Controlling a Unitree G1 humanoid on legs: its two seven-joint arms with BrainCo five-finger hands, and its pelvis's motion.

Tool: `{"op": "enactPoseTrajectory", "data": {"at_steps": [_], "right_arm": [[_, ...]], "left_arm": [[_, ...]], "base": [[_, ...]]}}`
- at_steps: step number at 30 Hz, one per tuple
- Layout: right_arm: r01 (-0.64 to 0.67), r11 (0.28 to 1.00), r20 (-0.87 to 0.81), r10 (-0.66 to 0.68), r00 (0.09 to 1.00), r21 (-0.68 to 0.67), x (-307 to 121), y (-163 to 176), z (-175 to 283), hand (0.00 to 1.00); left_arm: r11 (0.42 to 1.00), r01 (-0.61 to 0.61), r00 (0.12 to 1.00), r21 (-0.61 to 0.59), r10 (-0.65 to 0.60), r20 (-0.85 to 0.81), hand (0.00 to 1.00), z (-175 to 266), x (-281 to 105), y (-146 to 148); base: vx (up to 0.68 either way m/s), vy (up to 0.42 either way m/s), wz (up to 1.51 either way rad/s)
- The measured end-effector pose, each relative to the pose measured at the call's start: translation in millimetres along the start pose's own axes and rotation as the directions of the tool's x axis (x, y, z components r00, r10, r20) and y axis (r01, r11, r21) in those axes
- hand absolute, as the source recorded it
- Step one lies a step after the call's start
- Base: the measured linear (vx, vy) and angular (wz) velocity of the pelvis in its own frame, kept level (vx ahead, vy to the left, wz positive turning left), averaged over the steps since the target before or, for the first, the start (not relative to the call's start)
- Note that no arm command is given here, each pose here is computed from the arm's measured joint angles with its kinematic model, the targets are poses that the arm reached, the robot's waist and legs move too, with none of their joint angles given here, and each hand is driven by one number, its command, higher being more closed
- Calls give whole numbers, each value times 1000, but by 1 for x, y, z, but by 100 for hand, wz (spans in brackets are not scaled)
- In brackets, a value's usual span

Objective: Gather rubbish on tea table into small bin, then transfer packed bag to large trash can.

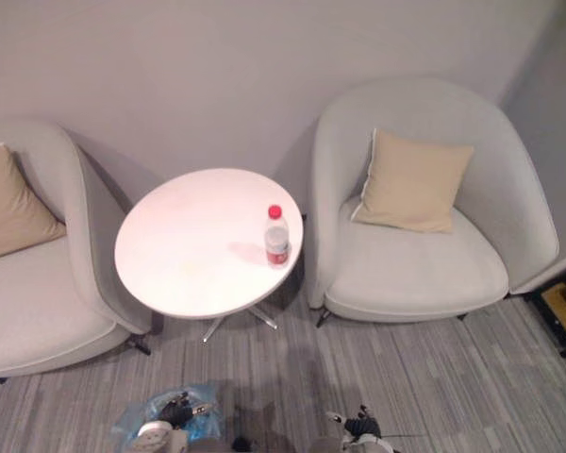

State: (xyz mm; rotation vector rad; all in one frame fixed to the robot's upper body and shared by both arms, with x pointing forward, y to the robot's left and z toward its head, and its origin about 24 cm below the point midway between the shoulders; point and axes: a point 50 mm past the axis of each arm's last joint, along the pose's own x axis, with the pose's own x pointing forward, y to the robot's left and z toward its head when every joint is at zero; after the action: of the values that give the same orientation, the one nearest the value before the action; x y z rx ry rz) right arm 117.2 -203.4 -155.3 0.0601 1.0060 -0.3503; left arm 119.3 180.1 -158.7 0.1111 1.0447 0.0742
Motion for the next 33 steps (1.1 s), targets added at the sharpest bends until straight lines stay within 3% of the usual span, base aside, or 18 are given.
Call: {"op": "enactPoseTrajectory", "data": {"at_steps": [3,8,14,20,24,28,33], "right_arm": [[-1,1000,-11,1,1000,3,-2,0,-5,0],[48,999,-12,-48,999,3,0,-18,-3,0],[69,997,-27,-70,997,-26,0,-25,-6,0],[38,983,51,-29,998,-179,1,-11,10,0],[76,965,298,3,955,-252,-3,-5,64,0],[155,953,586,30,810,-262,-26,-6,132,0],[223,938,680,18,733,-266,-38,-8,153,0]], "left_arm": [[1000,-14,1000,10,14,-6,0,-3,-1,7],[998,23,999,-58,-24,-26,0,-7,-2,-15],[999,23,999,-37,-24,-31,0,-7,-2,-14],[1000,-9,999,13,10,-37,0,-9,-1,1],[998,-11,999,56,12,-31,0,-8,-1,3],[997,-20,1000,69,21,-19,0,-6,-1,4],[997,-19,1000,75,20,-11,0,-6,-1,4]], "base": [[226,-171,84],[213,-168,35],[48,-19,26],[-51,81,28],[-80,66,6],[-78,22,-3],[-27,-22,8]]}}
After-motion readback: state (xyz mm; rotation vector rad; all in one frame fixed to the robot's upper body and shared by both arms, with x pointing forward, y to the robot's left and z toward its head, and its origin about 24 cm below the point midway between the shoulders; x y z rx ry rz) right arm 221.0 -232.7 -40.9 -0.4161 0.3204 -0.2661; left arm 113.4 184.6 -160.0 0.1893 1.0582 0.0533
